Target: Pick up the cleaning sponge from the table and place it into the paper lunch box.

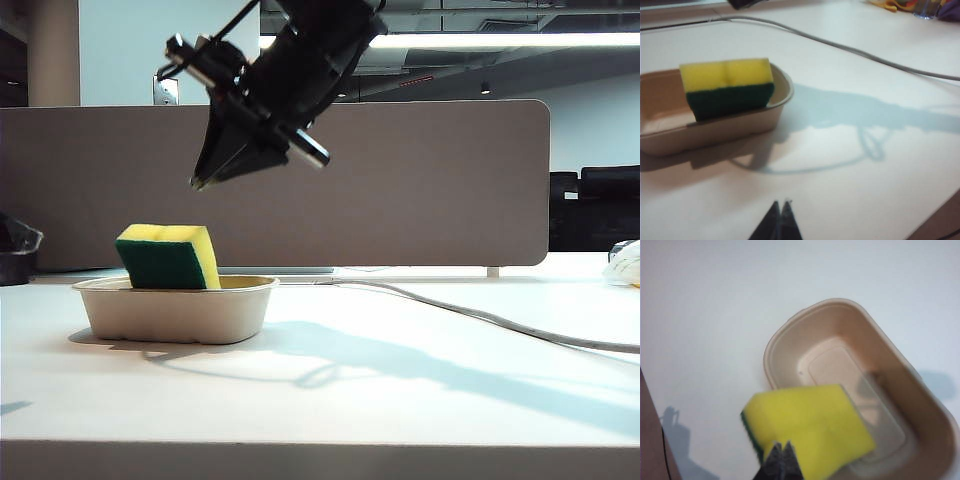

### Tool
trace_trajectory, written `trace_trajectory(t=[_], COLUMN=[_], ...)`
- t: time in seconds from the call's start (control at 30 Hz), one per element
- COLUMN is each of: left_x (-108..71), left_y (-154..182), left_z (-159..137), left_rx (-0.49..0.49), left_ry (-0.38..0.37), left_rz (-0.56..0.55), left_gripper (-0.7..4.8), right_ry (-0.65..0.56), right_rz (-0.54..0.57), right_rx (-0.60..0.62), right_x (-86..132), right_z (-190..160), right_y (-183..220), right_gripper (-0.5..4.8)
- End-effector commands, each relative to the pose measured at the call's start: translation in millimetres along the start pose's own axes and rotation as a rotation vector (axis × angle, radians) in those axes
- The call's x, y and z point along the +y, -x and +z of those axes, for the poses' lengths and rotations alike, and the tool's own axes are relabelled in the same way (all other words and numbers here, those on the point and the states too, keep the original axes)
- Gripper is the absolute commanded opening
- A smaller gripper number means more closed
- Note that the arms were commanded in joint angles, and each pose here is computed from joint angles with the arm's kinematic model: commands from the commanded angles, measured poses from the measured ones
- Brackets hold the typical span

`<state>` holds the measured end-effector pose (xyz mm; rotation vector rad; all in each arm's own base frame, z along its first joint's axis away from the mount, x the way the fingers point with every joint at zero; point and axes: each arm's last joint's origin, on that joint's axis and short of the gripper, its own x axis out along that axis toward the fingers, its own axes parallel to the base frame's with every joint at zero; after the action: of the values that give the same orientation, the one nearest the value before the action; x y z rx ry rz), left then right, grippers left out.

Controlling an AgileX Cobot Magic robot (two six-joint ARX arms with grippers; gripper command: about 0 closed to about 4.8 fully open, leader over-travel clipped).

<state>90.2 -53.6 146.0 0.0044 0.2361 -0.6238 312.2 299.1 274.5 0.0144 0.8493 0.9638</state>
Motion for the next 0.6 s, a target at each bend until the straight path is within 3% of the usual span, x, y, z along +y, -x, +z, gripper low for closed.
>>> trace_trajectory(t=[0.03,0.17,0.33,0.47,0.6], left_x=[3.7,15.0,27.4,32.5,34.2], left_y=[2.6,7.7,16.3,20.4,21.2], left_z=[3.5,6.7,10.4,12.4,11.9], left_rx=[-0.042,-0.092,-0.158,-0.188,-0.187], left_ry=[0.002,0.017,0.026,0.027,0.031], left_rz=[0.033,0.15,0.294,0.357,0.377], left_gripper=[-0.05,-0.05,-0.05,-0.05,-0.05], right_ry=[0.036,0.081,0.101,0.137,0.168], right_rz=[-0.1,-0.216,-0.272,-0.332,-0.303], right_rx=[-0.037,-0.101,-0.24,-0.362,-0.462], right_x=[13.0,27.5,48.9,67.9,81.5], right_z=[7.8,11.4,2.3,-19.7,-45.1], right_y=[35.6,82.4,143.5,177.2,191.0], right_gripper=[-0.09,-0.09,-0.09,-0.09,-0.09])
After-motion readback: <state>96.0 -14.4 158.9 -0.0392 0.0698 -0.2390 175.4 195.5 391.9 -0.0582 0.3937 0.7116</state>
